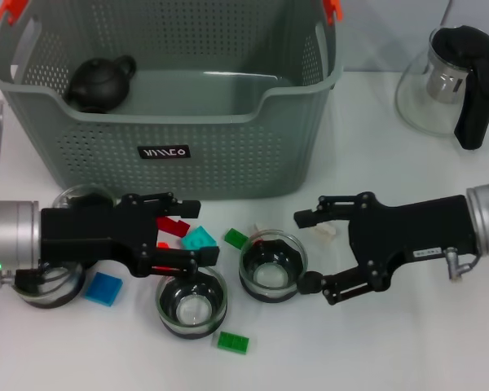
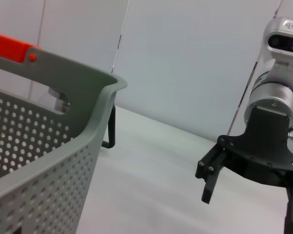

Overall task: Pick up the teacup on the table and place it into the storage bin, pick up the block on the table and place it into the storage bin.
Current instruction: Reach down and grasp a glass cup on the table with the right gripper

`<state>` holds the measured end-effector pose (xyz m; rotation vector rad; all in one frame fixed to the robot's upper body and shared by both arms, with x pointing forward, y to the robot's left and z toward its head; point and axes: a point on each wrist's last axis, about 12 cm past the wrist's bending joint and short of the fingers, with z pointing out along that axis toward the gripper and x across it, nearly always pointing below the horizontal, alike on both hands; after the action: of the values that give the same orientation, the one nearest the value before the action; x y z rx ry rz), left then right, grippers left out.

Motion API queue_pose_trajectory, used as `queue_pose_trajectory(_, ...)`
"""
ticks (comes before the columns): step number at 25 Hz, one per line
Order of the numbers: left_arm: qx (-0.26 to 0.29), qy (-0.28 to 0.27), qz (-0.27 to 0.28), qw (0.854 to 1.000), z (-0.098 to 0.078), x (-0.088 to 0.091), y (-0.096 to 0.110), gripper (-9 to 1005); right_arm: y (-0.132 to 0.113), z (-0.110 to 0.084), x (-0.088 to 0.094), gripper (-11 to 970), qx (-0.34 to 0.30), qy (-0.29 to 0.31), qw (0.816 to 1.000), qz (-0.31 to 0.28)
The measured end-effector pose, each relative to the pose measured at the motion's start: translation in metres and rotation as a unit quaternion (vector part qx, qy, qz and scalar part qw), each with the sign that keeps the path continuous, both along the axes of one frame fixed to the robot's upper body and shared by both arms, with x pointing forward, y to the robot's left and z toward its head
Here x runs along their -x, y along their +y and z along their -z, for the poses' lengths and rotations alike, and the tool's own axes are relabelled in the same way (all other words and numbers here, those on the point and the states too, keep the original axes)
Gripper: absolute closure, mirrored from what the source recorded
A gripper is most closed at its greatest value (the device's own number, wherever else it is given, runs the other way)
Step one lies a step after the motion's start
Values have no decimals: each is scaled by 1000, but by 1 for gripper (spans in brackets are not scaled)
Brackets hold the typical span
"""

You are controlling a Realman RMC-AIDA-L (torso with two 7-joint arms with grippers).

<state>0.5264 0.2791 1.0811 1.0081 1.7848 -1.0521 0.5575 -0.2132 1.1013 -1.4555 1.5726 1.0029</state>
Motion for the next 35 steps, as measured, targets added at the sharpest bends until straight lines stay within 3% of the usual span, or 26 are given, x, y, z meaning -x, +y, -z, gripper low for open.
queue_pose_trajectory(16,-10,-9,-6,1000,-6,-2,15,120,48,-22,-20,16,144,60,987,-49)
queue_pose_trajectory(22,-7,-11,-9,1000,-7,-2,14,120,70,-26,-27,17,213,58,973,-62)
queue_pose_trajectory(35,0,-21,-18,1000,-7,-2,15,120,98,-24,-31,15,273,21,958,-78)
